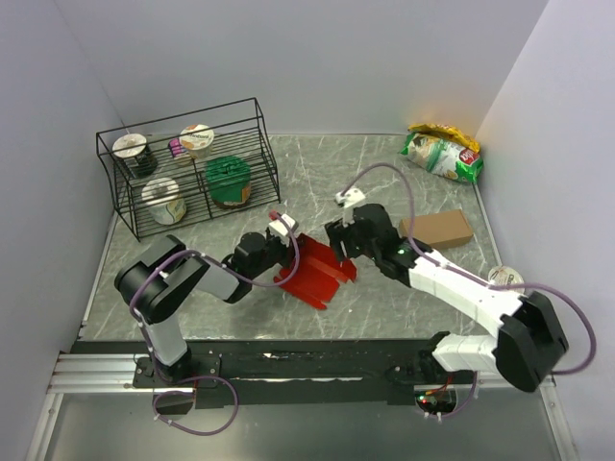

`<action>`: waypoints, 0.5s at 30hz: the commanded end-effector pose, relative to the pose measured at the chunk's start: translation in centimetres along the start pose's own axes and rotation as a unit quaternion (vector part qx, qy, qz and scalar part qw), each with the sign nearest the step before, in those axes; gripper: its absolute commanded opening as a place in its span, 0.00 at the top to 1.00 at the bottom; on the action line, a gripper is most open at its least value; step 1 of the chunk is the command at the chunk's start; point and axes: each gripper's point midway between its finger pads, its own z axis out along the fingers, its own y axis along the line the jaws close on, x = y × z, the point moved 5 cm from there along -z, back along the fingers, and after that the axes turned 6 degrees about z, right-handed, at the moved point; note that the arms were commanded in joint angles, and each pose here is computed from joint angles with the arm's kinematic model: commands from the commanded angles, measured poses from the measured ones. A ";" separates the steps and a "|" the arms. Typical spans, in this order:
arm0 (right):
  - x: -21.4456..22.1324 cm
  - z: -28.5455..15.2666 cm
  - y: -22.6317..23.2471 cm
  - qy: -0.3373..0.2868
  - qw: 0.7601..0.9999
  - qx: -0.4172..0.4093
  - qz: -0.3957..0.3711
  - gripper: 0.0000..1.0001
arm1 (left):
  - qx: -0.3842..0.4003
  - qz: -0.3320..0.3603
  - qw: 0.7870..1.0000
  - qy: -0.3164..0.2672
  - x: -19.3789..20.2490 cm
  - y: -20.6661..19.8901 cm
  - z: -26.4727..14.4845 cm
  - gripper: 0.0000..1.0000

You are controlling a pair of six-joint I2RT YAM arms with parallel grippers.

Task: Fold the paper box
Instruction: Fold the paper box at the center of the board.

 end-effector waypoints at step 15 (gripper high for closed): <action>-3.2 0.5 3.4 -0.040 0.916 0.049 0.396 0.38 | -0.133 0.032 0.990 0.038 1.6 -0.8 -1.6 0.98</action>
